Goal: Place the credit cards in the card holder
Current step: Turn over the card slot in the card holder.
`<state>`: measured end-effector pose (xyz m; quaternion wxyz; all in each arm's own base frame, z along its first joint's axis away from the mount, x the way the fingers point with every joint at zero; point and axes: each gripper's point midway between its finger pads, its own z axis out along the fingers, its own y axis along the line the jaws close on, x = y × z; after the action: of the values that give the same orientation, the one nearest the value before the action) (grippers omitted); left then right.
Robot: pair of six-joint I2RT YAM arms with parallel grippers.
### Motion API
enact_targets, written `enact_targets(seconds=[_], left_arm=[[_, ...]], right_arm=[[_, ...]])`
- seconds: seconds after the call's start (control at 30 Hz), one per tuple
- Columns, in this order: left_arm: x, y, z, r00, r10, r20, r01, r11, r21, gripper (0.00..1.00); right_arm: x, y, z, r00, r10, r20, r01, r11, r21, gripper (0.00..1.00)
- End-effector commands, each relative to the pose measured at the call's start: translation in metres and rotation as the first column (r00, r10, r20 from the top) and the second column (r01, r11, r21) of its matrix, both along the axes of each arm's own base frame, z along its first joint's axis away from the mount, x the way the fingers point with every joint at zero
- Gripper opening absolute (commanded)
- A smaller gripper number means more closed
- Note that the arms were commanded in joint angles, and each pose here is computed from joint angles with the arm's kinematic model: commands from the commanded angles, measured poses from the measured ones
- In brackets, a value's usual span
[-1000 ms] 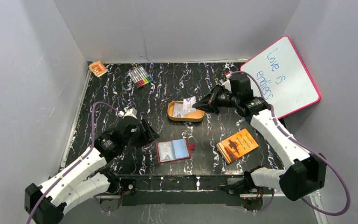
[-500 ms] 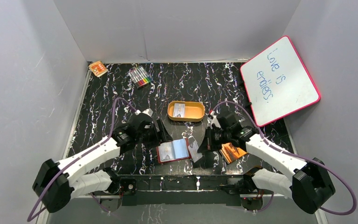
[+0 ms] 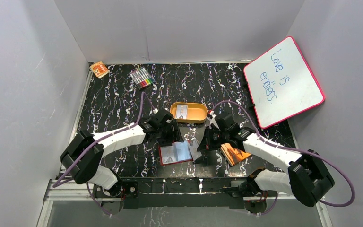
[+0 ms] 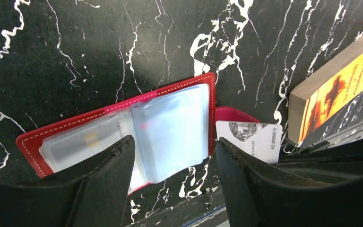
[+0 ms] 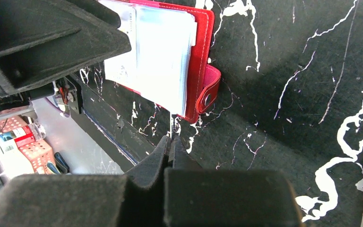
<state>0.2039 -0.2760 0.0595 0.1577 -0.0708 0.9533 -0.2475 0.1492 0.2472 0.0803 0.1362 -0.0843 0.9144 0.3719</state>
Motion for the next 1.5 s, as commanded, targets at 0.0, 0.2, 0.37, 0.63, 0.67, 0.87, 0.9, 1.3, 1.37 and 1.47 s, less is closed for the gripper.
enact_targets(seconds=[0.0,0.2,0.37,0.63,0.67,0.87,0.9,1.3,1.37,1.47], left_arm=[[0.007,-0.003,0.001,1.000,-0.013,0.023,0.012,0.999,0.037,0.61],[0.006,-0.009,-0.007,0.998,-0.056,0.017,0.054,0.995,0.089,0.61],[0.002,-0.001,-0.022,0.998,-0.059,-0.002,0.058,0.982,0.182,0.54],[-0.007,0.014,-0.041,0.998,-0.062,-0.033,0.069,0.955,0.290,0.44],[-0.008,0.015,-0.042,0.997,-0.062,-0.035,0.070,0.953,0.296,0.42],[-0.011,0.019,-0.043,0.998,-0.057,-0.029,0.063,0.950,0.307,0.20],[-0.011,0.020,-0.043,0.998,-0.056,-0.029,0.062,0.949,0.308,0.16],[-0.015,0.026,-0.047,0.999,-0.038,-0.037,0.048,0.947,0.316,0.00],[-0.016,0.025,-0.047,0.999,-0.036,-0.038,0.046,0.948,0.315,0.00],[-0.016,0.026,-0.047,0.999,-0.034,-0.038,0.044,0.948,0.314,0.00]], right_arm=[[0.006,0.006,0.008,0.999,-0.004,0.039,0.003,0.999,0.039,0.00],[0.000,0.002,0.009,0.999,0.003,0.035,-0.004,0.999,0.038,0.00],[-0.001,-0.001,0.016,0.999,-0.008,0.053,0.006,0.999,0.039,0.00],[0.002,-0.006,0.028,0.996,-0.021,0.092,0.018,0.999,0.030,0.00],[0.002,-0.006,0.028,0.995,-0.021,0.094,0.019,0.999,0.029,0.00],[-0.001,-0.006,0.025,0.996,-0.014,0.085,0.012,0.999,0.030,0.00],[-0.002,-0.006,0.024,0.997,-0.011,0.082,0.008,0.999,0.031,0.00],[-0.019,0.011,0.019,0.992,0.126,0.018,-0.127,0.987,0.100,0.00],[-0.018,0.012,0.015,0.992,0.128,0.004,-0.127,0.987,0.097,0.00],[-0.015,0.018,0.016,0.993,0.122,-0.001,-0.121,0.985,0.120,0.00]])
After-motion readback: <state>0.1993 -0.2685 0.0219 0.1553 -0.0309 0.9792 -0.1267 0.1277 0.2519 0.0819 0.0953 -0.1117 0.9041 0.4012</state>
